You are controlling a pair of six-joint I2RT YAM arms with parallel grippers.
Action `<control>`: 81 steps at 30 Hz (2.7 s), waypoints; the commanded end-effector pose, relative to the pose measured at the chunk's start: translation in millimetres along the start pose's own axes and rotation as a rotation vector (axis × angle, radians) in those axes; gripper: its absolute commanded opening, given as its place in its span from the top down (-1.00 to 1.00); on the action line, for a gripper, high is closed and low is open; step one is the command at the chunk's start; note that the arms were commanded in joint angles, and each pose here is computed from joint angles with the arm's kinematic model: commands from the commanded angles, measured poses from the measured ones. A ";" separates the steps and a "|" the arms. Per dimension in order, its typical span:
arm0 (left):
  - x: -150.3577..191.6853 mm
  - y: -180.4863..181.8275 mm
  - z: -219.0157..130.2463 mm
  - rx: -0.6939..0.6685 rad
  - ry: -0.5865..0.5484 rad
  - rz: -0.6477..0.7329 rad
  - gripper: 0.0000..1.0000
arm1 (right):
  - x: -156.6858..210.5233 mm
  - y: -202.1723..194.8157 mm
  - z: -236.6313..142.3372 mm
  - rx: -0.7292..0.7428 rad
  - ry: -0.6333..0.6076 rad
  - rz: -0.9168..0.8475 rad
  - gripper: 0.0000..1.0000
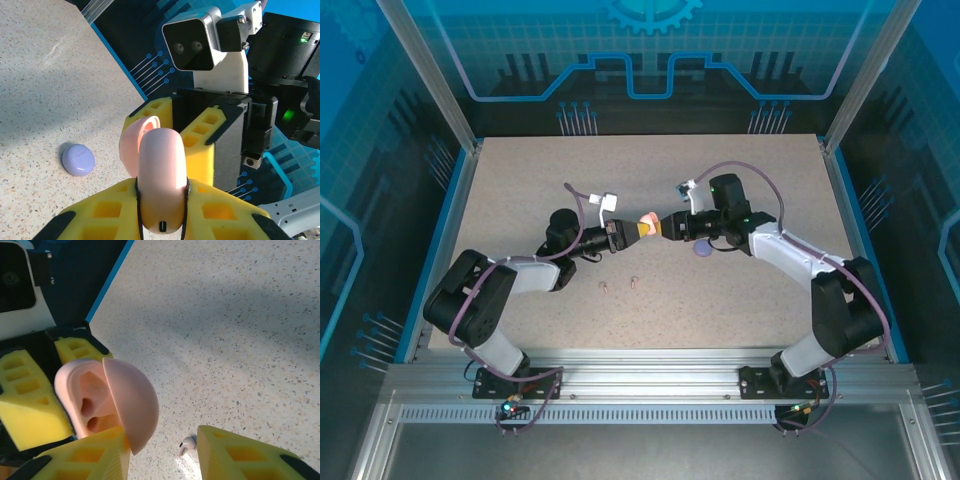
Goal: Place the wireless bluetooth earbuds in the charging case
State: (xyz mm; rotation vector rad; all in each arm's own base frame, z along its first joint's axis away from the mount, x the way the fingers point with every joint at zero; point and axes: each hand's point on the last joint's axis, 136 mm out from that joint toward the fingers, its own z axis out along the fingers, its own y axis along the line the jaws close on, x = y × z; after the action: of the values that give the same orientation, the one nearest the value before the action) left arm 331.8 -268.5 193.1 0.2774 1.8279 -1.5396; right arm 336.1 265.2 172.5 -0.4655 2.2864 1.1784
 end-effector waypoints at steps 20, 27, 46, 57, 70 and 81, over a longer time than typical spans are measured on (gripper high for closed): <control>-13.7 -22.4 0.3 0.068 -0.016 0.072 1.00 | -3.7 9.5 11.0 -0.002 0.029 -0.036 0.41; -15.7 -23.0 -0.4 0.069 -0.019 0.075 1.00 | 3.1 0.3 2.9 0.007 0.023 -0.016 0.40; -16.4 -26.5 0.0 0.087 -0.016 0.068 1.00 | -16.3 5.3 16.0 -0.011 0.013 -0.007 0.54; -15.7 -23.8 -0.9 0.080 -0.020 0.065 1.00 | -22.2 10.9 17.8 -0.013 0.016 -0.021 1.00; -46.2 -27.3 -29.9 0.022 -0.086 0.128 -0.37 | -31.5 9.2 -0.6 0.100 0.016 -0.061 1.00; -56.8 -40.4 -44.3 -0.059 0.069 0.245 -0.65 | -40.4 16.7 -24.8 0.191 0.108 -0.311 1.00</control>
State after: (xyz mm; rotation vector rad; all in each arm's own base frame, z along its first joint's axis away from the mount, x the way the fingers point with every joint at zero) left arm 343.1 -221.3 263.0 0.3949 1.7600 -1.3490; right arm 362.2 264.2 204.5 -0.6555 2.3165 0.8803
